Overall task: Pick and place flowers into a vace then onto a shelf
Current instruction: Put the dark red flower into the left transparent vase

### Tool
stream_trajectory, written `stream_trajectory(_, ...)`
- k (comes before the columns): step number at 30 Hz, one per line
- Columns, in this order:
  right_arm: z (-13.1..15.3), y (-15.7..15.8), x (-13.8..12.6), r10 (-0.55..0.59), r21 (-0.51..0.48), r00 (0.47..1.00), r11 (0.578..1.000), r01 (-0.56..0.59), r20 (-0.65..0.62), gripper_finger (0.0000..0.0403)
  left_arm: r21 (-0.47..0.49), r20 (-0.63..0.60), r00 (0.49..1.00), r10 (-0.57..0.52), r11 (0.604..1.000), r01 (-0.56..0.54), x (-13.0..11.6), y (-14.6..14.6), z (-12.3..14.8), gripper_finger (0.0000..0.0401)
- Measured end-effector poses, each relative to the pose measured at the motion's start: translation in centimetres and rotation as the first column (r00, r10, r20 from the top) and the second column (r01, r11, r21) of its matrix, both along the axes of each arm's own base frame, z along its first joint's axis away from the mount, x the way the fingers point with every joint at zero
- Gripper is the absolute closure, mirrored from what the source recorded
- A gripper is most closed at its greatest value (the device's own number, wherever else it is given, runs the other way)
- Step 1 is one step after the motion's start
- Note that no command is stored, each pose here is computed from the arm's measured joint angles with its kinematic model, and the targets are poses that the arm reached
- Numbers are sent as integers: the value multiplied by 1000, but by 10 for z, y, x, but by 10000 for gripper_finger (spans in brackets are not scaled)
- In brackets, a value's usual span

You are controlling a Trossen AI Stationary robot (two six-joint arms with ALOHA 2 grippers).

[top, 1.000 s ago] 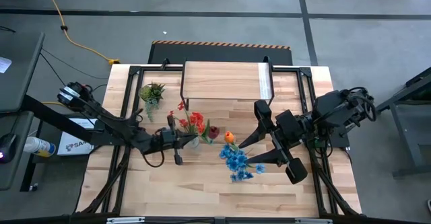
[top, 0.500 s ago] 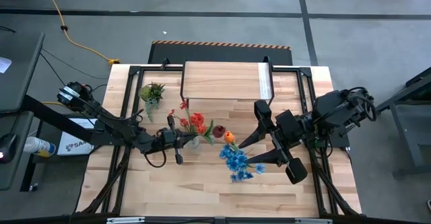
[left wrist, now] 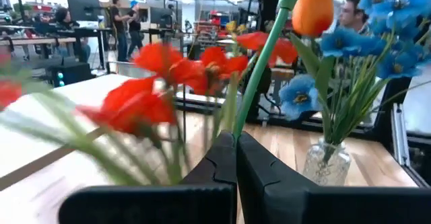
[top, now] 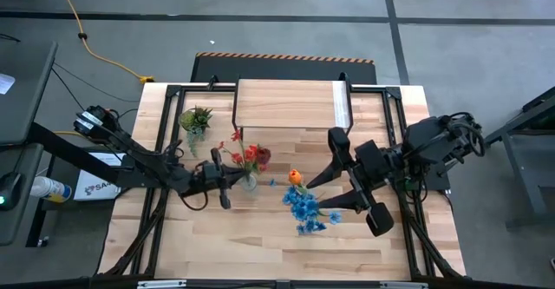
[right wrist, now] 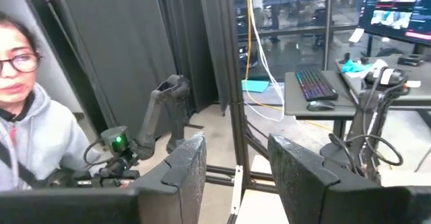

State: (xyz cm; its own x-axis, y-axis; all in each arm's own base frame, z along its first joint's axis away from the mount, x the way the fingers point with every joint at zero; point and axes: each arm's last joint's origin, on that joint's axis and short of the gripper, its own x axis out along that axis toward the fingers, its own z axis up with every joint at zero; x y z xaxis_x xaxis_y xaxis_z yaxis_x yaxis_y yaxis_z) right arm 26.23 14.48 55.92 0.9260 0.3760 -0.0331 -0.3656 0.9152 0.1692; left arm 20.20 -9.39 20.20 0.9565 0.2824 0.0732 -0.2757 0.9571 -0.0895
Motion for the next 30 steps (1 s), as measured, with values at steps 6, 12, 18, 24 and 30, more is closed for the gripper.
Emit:
stream_trajectory(6,0,-1,0,-28,-10,1000,1000,28,5,251,-51,69,997,-20,998,23,-8,4,-3,371)
stream_trajectory(12,0,-1,0,-27,-18,1000,999,27,7,251,-24,146,986,-76,996,81,-5,1,11,371)
stream_trajectory(18,0,-1,0,-27,-20,1000,999,27,8,251,-8,124,990,-62,998,64,-4,1,10,371)
stream_trajectory(24,0,-1,0,-27,-25,1000,999,27,10,251,-30,81,995,-51,998,54,-3,1,4,371)
stream_trajectory(30,0,-1,0,-36,-25,999,999,36,11,251,-31,87,995,-42,999,45,-3,1,4,371)
